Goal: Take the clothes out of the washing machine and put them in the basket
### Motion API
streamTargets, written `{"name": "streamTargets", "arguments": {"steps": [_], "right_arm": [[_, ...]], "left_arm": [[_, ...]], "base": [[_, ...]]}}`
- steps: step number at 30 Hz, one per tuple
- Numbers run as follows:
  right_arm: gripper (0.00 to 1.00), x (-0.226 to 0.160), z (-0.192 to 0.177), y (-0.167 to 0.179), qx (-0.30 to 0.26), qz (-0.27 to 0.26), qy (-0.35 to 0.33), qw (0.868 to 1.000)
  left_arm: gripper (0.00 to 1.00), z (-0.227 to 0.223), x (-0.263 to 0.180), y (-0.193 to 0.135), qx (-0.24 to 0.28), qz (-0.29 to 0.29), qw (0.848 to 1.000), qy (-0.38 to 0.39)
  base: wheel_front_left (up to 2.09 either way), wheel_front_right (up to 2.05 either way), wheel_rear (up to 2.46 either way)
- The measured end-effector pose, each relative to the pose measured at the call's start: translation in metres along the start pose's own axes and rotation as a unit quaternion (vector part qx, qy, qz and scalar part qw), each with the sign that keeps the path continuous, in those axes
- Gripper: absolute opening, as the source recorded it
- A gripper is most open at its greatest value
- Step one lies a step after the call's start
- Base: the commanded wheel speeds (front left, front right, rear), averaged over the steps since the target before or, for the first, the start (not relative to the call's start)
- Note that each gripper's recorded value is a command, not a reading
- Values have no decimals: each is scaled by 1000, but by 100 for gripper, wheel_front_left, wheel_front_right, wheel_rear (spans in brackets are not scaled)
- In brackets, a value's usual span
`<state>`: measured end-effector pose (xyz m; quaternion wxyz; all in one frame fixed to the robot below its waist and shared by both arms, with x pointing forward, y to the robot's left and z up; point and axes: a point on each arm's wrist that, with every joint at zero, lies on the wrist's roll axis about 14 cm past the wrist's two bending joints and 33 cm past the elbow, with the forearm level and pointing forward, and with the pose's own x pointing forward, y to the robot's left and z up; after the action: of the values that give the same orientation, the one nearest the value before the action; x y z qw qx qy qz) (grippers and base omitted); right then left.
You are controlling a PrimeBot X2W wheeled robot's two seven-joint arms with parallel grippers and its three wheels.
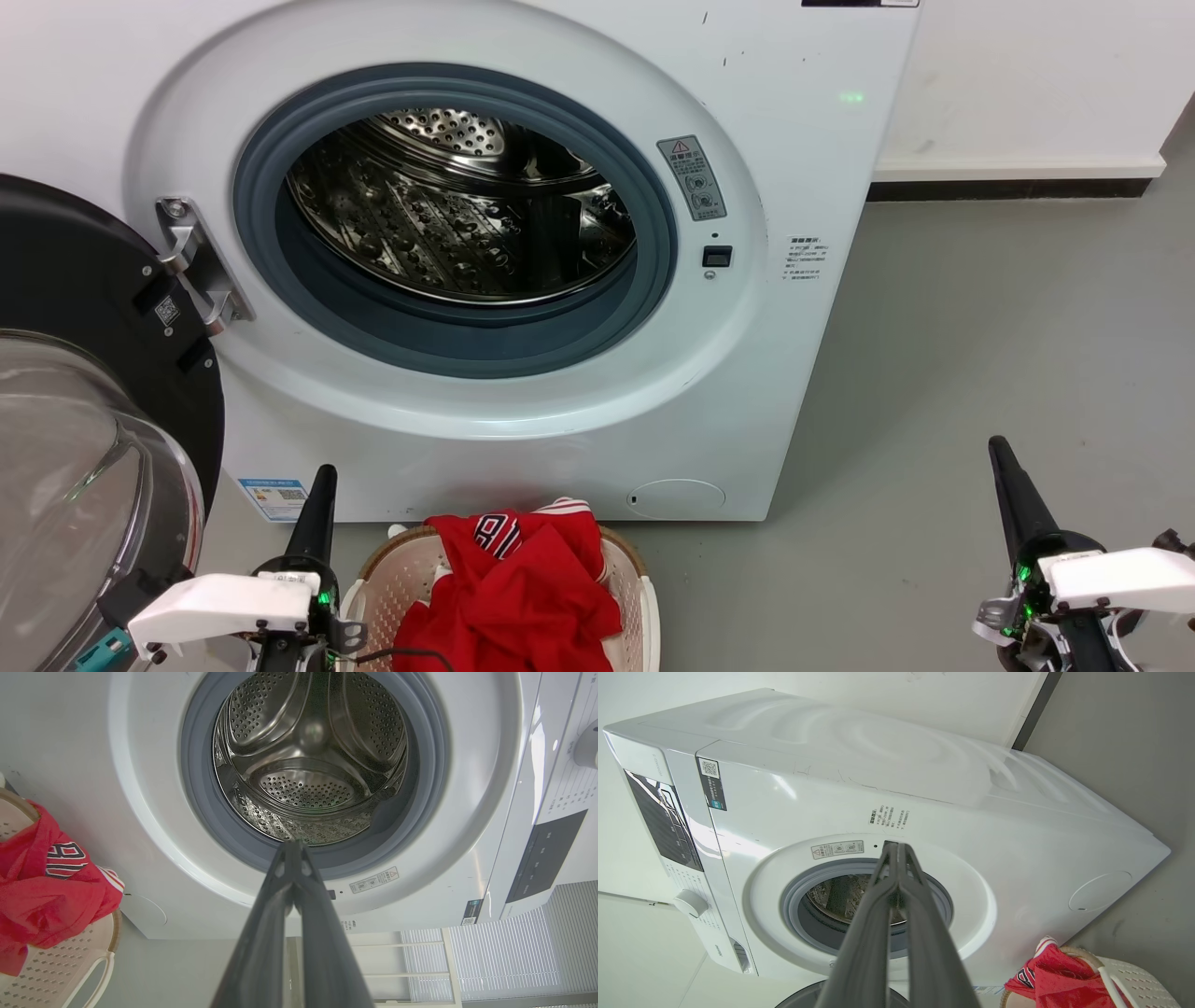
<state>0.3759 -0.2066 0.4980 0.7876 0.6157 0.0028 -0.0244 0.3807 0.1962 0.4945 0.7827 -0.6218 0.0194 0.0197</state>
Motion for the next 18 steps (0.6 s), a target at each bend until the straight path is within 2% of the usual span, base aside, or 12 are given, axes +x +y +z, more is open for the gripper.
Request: {"name": "streamTargets", "arguments": {"steps": [18], "right_arm": [[0, 7, -3, 5, 76, 9, 10, 997]], "left_arm": [[0, 3, 4, -6, -72, -14, 997, 2]], "base": [[0, 0, 0]]}}
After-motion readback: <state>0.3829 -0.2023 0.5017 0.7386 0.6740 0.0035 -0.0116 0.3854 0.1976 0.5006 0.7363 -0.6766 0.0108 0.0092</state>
